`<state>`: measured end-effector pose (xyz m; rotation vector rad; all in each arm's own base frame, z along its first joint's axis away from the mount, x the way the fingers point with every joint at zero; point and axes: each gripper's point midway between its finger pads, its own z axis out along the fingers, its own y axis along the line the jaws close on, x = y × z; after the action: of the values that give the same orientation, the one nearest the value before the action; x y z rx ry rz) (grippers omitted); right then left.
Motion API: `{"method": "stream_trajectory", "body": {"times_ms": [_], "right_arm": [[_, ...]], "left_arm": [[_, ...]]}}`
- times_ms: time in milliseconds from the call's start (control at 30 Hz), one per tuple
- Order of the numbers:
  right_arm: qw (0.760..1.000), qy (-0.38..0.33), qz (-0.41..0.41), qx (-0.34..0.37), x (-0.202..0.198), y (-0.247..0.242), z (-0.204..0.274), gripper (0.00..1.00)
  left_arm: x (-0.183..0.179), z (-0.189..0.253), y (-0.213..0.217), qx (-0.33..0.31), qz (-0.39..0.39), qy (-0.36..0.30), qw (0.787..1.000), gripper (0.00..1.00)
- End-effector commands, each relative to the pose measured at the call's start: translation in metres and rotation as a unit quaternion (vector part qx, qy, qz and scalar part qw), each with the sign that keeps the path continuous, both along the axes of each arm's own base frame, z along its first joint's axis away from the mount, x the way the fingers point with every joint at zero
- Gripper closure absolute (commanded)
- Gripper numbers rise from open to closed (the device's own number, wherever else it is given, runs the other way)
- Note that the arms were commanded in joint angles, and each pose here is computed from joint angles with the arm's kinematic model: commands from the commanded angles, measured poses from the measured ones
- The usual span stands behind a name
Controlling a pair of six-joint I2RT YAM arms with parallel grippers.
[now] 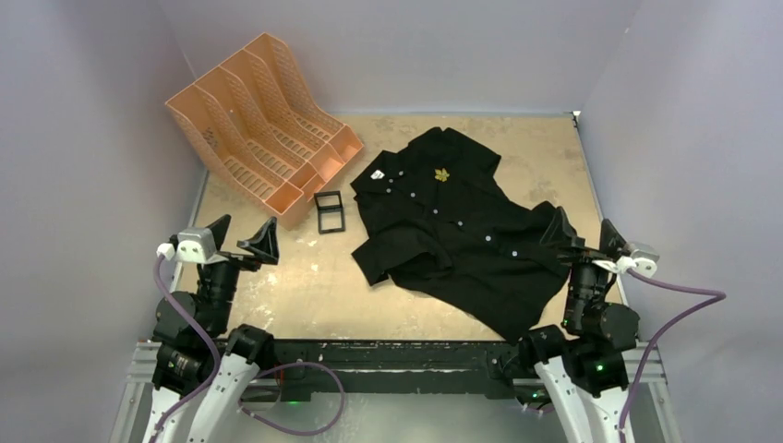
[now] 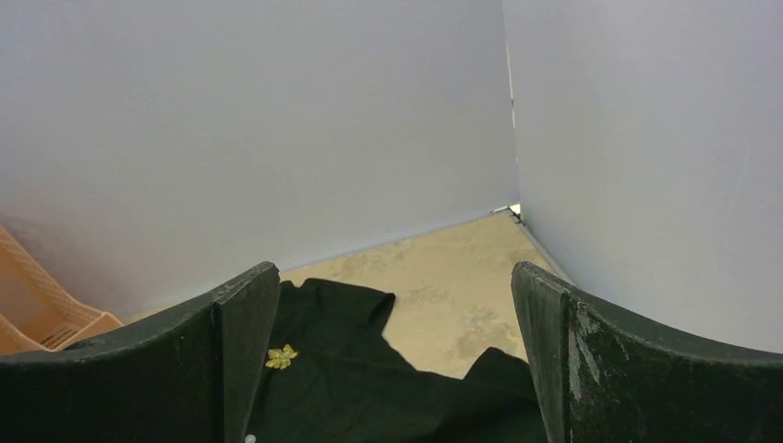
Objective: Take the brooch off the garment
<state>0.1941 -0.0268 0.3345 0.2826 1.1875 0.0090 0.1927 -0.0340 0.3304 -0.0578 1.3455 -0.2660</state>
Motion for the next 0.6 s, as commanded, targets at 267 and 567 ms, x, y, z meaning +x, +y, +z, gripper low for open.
{"method": "stream_trajectory", "body": {"times_ms": [267, 567], "right_arm": [[0.995, 0.079, 0.041, 0.039, 0.022, 0.018, 0.003, 0.02], [0.942, 0.303, 0.124, 0.075, 0.069, 0.069, -0.031, 0.02]], "left_arm": [[-0.002, 0.004, -0.007, -0.027, -0.021, -0.004, 0.999, 0.01], [0.013, -0.018, -0.016, -0.047, -0.029, 0.054, 0.997, 0.01]]}}
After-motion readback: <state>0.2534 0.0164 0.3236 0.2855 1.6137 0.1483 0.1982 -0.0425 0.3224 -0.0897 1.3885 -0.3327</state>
